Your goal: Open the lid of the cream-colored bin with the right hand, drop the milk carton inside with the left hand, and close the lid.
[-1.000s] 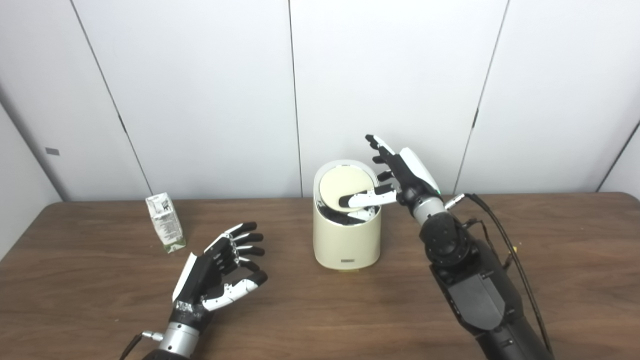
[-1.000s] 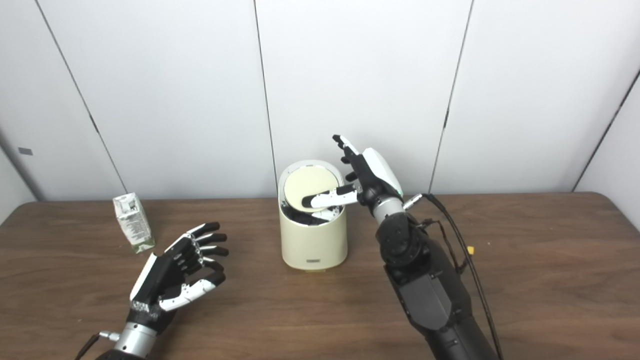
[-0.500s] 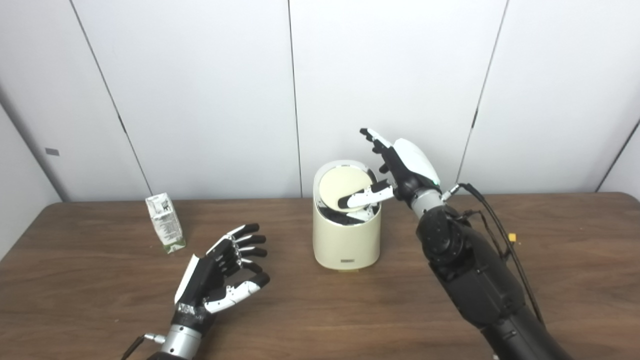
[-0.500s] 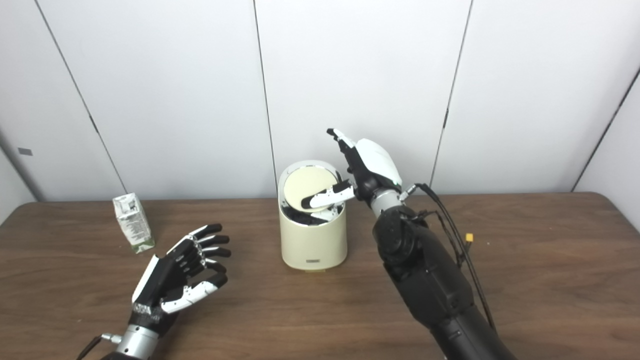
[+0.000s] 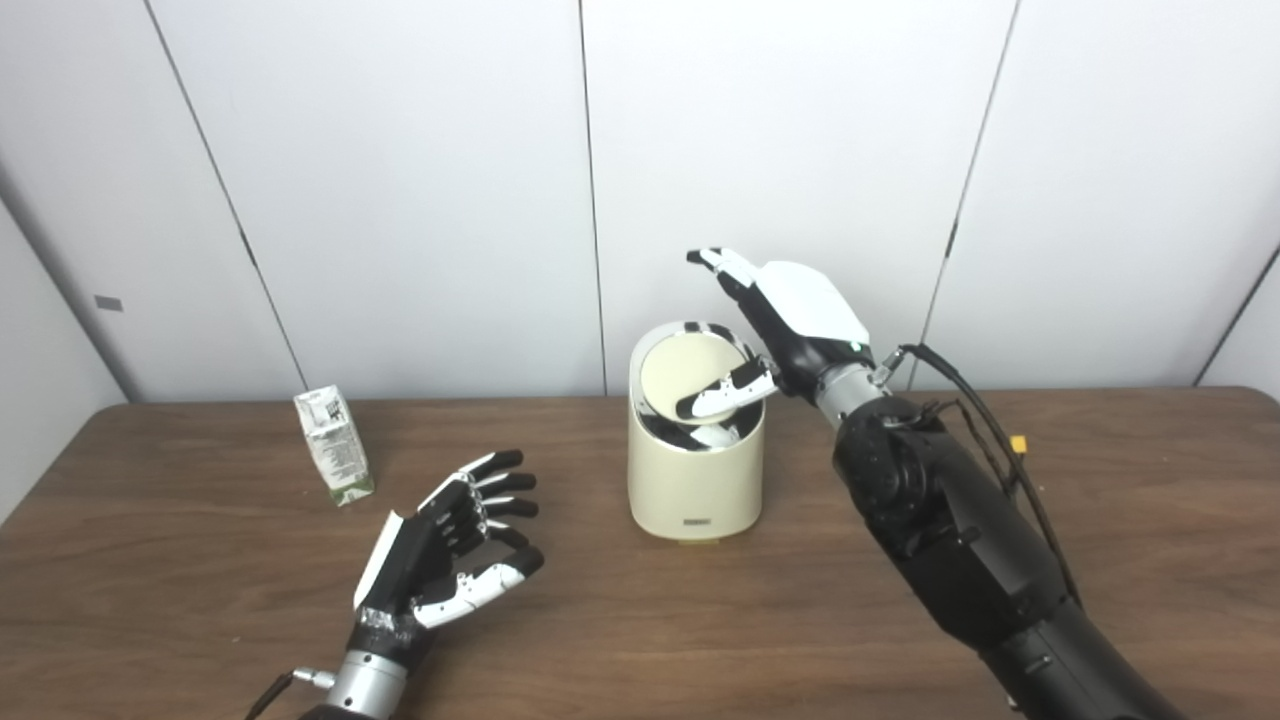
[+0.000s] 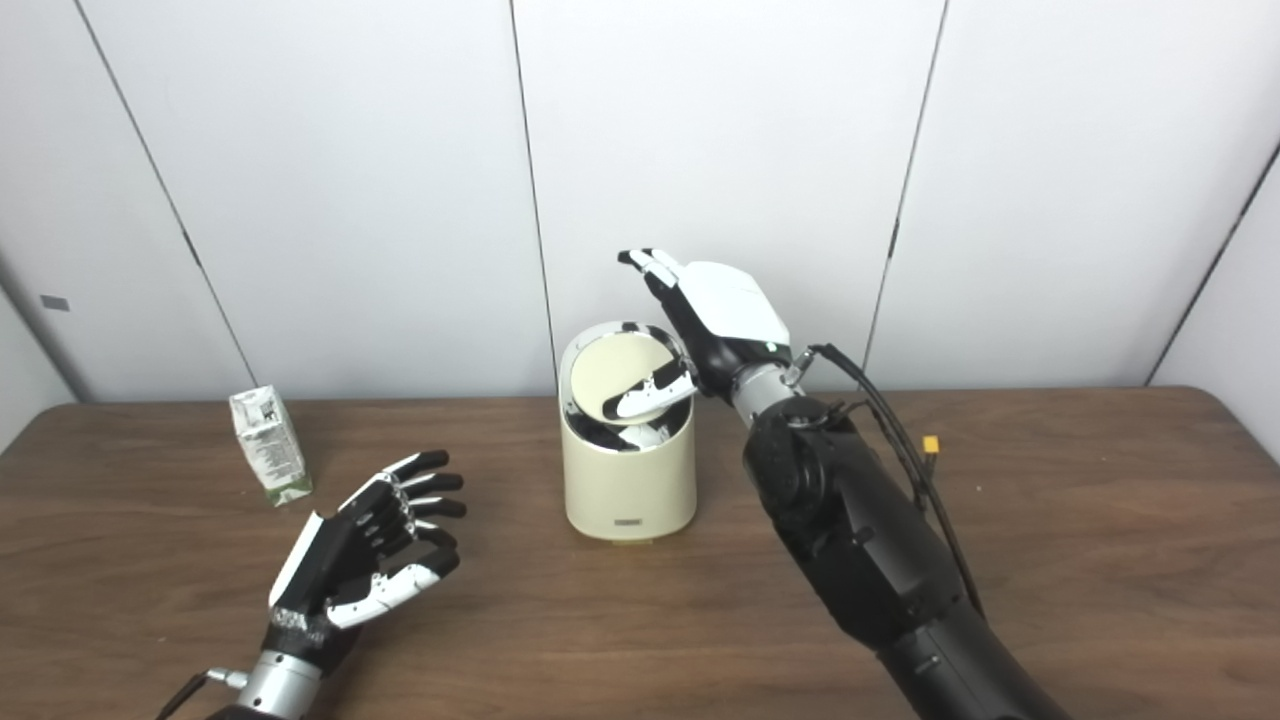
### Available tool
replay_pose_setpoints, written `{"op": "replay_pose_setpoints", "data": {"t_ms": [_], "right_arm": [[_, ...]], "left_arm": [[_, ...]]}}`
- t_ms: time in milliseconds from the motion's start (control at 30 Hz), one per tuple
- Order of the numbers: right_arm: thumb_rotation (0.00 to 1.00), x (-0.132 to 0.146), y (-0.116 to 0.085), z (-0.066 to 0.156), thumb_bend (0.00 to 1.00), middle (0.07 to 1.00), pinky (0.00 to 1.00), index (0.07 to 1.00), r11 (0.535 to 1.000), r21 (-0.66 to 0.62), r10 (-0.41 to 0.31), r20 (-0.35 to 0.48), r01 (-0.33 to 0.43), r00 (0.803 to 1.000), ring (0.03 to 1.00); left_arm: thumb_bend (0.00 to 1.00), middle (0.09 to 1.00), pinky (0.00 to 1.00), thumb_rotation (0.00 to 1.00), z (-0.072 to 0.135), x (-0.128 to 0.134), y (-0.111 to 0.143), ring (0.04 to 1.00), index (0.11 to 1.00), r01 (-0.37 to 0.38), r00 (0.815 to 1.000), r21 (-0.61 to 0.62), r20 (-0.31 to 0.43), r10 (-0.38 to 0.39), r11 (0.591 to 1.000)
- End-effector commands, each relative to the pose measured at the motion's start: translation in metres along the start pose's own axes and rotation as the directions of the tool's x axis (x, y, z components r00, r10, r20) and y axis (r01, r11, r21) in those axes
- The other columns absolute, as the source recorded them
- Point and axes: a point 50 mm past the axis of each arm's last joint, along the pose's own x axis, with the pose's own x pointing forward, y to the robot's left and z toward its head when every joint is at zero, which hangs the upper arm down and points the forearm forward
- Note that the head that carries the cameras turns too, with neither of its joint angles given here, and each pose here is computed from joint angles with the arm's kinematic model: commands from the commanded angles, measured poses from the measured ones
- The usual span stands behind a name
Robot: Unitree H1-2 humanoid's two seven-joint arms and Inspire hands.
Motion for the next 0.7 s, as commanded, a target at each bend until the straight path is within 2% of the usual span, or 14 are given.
{"op": "replay_pose_setpoints", "data": {"t_ms": [0,267,367,533,667], "right_arm": [[0.25,0.001,-0.019,0.000,0.91,0.916,0.69,0.895,0.998,0.045,-0.043,0.006,0.043,0.999,0.868],[0.27,-0.012,-0.046,-0.006,0.84,0.909,0.67,0.896,0.972,0.199,-0.127,0.010,0.122,0.992,0.841],[0.27,-0.016,-0.049,-0.012,0.82,0.907,0.67,0.896,0.962,0.235,-0.138,-0.005,0.135,0.990,0.843],[0.22,-0.028,-0.050,-0.029,0.82,0.899,0.69,0.875,0.936,0.310,-0.167,-0.021,0.165,0.986,0.854],[0.25,-0.044,-0.048,-0.042,0.81,0.892,0.73,0.872,0.906,0.379,-0.200,-0.004,0.186,0.980,0.846]], "left_arm": [[0.79,0.769,0.54,0.26,0.008,0.004,0.003,0.685,0.853,0.000,0.999,0.006,0.045,-0.001,1.000],[0.78,0.759,0.54,0.24,0.008,0.004,0.004,0.676,0.845,-0.004,0.999,0.009,0.035,0.004,1.000],[0.78,0.761,0.55,0.25,0.007,0.004,0.003,0.683,0.844,0.000,0.999,0.007,0.034,0.000,1.000],[0.77,0.762,0.55,0.25,0.008,0.004,0.001,0.686,0.845,0.003,0.999,0.012,0.035,-0.004,1.000],[0.77,0.762,0.55,0.25,0.008,0.004,0.002,0.687,0.843,0.003,0.999,0.014,0.037,-0.003,1.000]]}}
